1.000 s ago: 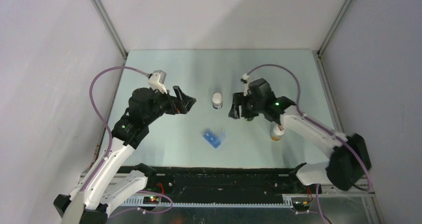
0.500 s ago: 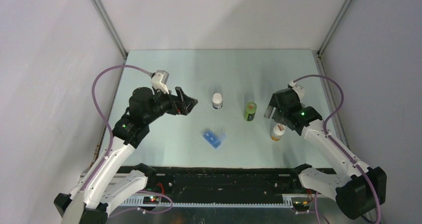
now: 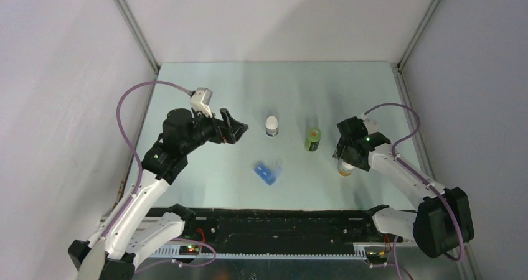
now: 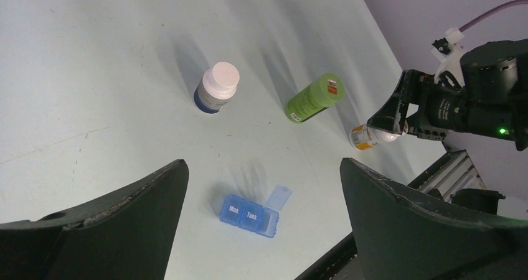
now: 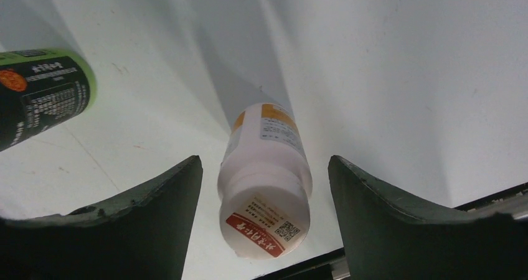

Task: Sort the pills into containers
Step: Open the lid of the pill bottle.

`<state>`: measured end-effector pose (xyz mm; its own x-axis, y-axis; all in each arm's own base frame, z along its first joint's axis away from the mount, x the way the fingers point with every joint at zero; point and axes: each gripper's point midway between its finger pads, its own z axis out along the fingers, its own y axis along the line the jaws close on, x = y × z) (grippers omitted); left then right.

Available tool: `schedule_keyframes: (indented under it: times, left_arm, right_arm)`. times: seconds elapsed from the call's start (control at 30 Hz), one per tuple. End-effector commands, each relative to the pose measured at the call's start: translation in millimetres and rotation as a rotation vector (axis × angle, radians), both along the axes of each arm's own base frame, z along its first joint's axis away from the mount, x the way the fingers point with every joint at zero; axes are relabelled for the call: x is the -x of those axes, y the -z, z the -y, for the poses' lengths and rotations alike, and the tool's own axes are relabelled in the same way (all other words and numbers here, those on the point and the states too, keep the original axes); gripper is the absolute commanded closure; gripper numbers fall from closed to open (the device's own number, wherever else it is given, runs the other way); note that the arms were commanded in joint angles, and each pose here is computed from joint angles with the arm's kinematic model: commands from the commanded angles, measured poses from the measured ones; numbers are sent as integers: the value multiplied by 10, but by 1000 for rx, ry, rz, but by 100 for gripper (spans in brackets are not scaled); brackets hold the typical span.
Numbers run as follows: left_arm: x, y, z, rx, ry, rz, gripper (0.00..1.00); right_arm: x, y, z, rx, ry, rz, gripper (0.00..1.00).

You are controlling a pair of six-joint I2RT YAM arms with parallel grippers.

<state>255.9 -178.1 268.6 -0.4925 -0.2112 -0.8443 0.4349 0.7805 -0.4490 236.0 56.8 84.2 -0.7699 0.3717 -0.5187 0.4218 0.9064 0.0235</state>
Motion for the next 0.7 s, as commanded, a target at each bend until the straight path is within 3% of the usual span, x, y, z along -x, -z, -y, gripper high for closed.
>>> schedule_keyframes:
  times: [0.0, 0.23, 0.4, 0.67]
  left_arm:
    - [43, -182, 67, 45, 36, 37, 2]
    - [68, -154, 145, 55, 62, 26, 9]
    - [89, -141, 272, 67, 103, 46, 14]
    - [45, -309, 571, 156, 189, 161, 13]
  right_arm:
    - [-1, 48, 41, 20, 61, 24, 23]
    - [-4, 204, -59, -6, 58, 1, 35]
    - [-22, 178, -158, -51, 35, 22, 50]
    - [-6, -176, -451, -215, -64, 73, 55]
